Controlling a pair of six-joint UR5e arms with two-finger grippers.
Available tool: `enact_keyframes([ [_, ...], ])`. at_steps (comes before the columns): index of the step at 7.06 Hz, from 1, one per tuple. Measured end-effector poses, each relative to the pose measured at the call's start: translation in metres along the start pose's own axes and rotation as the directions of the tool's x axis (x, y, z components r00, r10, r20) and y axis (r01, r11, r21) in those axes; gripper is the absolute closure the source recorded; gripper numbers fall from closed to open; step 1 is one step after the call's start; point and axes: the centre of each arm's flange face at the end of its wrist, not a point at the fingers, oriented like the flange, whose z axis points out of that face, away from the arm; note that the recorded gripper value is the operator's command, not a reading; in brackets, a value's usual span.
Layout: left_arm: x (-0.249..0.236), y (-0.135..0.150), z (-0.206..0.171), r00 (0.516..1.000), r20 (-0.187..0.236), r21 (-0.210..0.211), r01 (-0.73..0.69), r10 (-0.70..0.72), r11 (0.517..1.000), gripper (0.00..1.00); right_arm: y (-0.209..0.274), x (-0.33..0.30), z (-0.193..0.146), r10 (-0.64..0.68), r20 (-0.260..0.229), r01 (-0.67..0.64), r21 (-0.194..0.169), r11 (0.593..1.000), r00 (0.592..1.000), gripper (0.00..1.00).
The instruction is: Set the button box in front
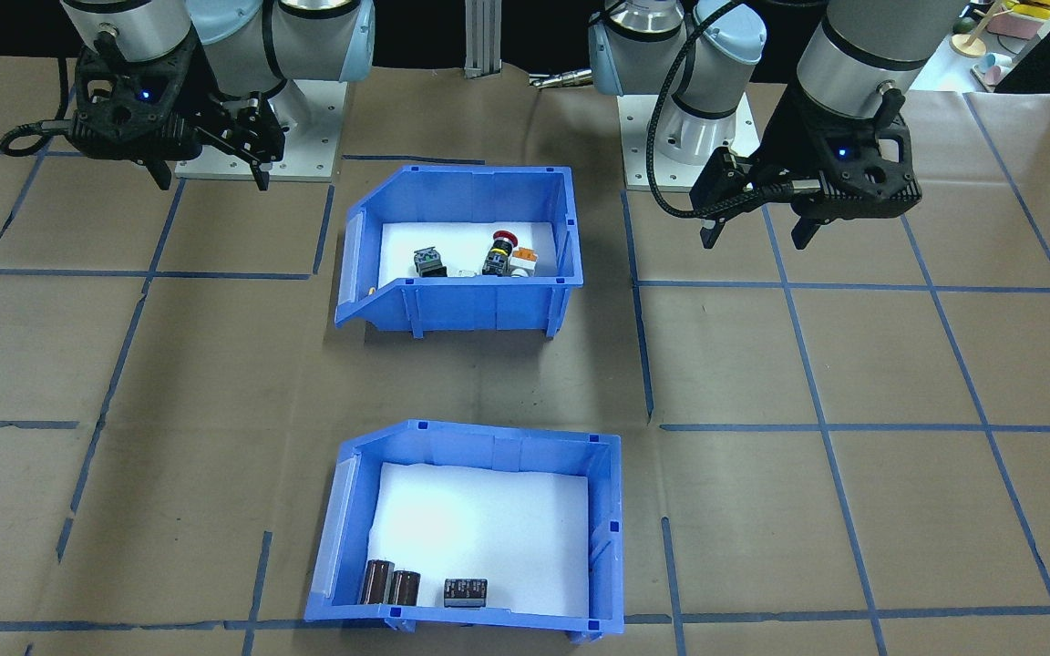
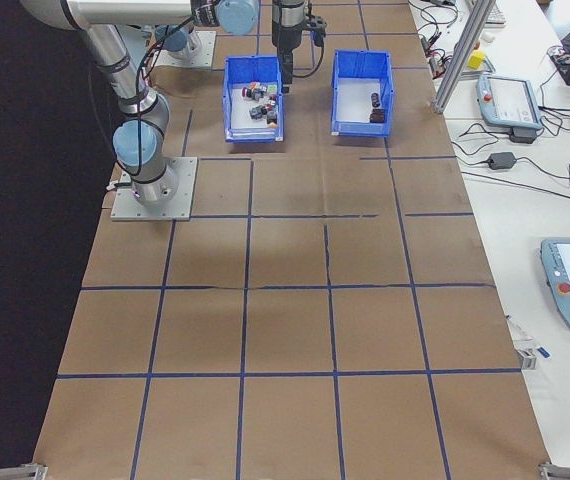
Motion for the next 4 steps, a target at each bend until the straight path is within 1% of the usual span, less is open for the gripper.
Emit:
enact_keyframes([
  [4,-0.0001,-0.0010,0.0025,1.000,0.000,-0.005,0.006,-0.006,1.000,0.01,-0.0001,0.0004,-0.0002,-0.080,-0.004,0.080,0.002,0.997,0.997,0.00],
])
